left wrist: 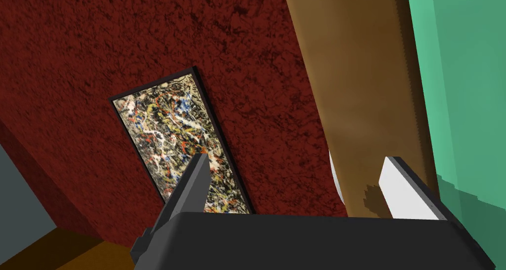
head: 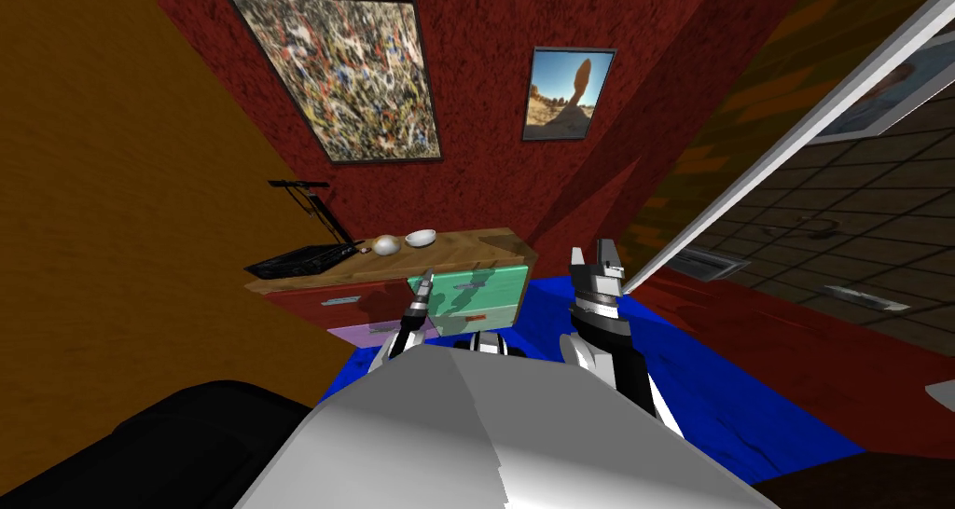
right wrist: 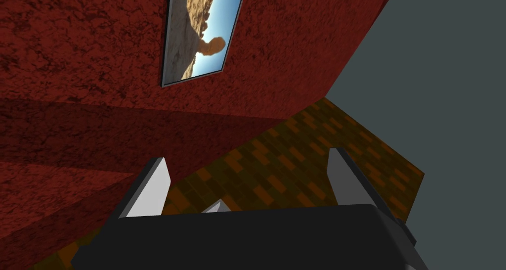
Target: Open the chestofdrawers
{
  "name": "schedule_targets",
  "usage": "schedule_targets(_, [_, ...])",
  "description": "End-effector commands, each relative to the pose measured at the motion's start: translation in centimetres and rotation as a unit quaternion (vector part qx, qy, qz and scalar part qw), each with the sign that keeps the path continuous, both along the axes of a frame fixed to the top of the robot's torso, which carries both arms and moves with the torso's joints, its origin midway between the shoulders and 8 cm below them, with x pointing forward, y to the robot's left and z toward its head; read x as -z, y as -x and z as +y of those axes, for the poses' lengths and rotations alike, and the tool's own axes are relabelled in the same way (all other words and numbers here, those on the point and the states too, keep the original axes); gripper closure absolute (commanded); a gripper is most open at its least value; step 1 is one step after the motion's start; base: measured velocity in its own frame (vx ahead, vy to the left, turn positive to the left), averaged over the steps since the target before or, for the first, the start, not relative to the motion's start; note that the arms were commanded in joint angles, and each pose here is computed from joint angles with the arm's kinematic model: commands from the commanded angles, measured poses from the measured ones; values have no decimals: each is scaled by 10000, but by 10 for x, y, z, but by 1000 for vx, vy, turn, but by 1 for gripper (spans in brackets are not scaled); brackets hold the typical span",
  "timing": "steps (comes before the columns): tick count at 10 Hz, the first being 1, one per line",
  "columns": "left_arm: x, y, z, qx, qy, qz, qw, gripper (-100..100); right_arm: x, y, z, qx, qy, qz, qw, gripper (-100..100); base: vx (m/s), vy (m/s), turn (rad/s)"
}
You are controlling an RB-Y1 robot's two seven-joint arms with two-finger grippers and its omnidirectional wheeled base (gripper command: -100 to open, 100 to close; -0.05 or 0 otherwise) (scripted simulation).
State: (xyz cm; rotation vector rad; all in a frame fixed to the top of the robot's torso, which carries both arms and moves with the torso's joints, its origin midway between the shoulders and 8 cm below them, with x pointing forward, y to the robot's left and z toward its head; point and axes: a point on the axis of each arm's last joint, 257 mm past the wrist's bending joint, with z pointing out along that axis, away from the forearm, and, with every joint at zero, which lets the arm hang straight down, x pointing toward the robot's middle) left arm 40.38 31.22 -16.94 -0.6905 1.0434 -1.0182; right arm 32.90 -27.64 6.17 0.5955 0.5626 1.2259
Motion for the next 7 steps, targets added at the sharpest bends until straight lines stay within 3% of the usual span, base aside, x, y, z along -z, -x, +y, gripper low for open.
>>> schedule_targets(1, [35, 0, 4, -62, 50, 358, 9993, -100, 0, 0, 0, 0, 0, 0, 10000, 0, 4, -74, 39])
schedule_targets(3, [57, 0, 7, -117, 94, 567, 9983, -100, 0, 0, 0, 0, 0, 0, 10000, 0, -15, -75, 39])
schedule_targets(7, [60, 0, 7, -123, 98, 598, 9981, -100, 0, 0, 0, 0, 1, 0, 10000, 0, 0, -16, -1])
